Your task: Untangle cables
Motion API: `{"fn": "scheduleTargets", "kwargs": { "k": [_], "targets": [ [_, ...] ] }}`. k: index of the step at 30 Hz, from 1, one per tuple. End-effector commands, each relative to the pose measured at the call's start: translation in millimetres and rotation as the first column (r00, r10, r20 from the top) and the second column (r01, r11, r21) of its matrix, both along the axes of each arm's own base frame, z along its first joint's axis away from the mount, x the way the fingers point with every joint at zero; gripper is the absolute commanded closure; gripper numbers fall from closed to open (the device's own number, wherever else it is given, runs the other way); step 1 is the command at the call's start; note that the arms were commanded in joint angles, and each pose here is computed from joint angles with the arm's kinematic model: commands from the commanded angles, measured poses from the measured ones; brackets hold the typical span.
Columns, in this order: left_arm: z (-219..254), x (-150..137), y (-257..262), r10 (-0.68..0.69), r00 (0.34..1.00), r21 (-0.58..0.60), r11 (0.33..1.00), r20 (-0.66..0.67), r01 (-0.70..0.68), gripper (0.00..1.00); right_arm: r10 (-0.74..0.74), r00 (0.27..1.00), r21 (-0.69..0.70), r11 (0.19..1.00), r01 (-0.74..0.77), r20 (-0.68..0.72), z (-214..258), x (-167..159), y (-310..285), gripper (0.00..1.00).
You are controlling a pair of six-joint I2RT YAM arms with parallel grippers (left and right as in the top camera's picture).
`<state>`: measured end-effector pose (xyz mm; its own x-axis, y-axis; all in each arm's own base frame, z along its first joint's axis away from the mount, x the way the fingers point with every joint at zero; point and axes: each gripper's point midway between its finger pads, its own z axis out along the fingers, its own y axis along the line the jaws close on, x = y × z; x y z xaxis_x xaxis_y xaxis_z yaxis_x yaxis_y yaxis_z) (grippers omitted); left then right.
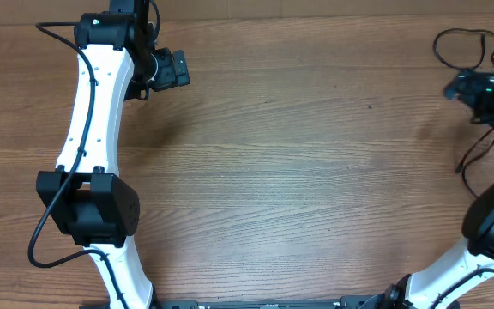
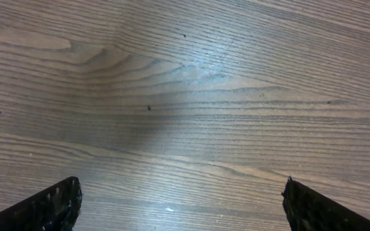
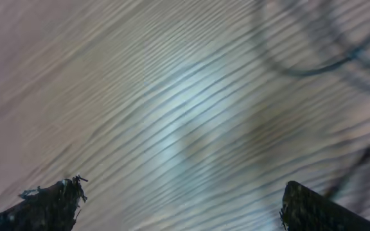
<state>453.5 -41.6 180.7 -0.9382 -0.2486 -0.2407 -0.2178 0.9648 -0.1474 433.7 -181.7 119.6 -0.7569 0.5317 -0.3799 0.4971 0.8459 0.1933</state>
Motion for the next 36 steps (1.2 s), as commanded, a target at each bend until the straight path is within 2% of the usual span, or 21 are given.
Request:
{"fn": "scheduleTargets", "kwargs": {
  "k": [1,5,13,21,25,29,36],
  "targets": [
    [11,2,-4,0.006,1.0,-0.009,1.0,0.03,-0.006,0.0,0.064,0.997,-0.003,0.998,-0.064,-0.033,1,-2,30,0.0],
    [11,2,-4,0.006,1.0,-0.009,1.0,0.03,-0.006,0.0,0.066,0.985,-0.009,0.998,-0.069,-0.161,-33,-28,40,0.0],
    [11,2,-4,0.006,1.0,-0.009,1.0,0.03,-0.006,0.0,0.003,0.957,0.009,1.0,-0.001,-0.289,-86,-75,33,0.0],
    [11,2,-4,0.006,1.0,-0.009,1.0,0.03,-0.006,0.0,-0.159,0.924,-0.018,0.986,0.163,-0.349,-93,-112,-10,0.0],
    [11,2,-4,0.006,1.0,-0.009,1.0,0.03,-0.006,0.0,-0.328,0.872,-0.066,0.943,0.327,-0.364,-93,-142,-52,0.0],
    [11,2,-4,0.006,1.0,-0.009,1.0,0.03,-0.006,0.0,-0.424,0.831,-0.059,0.899,0.433,-0.36,-93,-161,-74,0.0],
    [11,2,-4,0.006,1.0,-0.009,1.0,0.03,-0.006,0.0,-0.445,0.828,-0.032,0.886,0.463,-0.34,-93,-164,-82,0.0]
  ]
}}
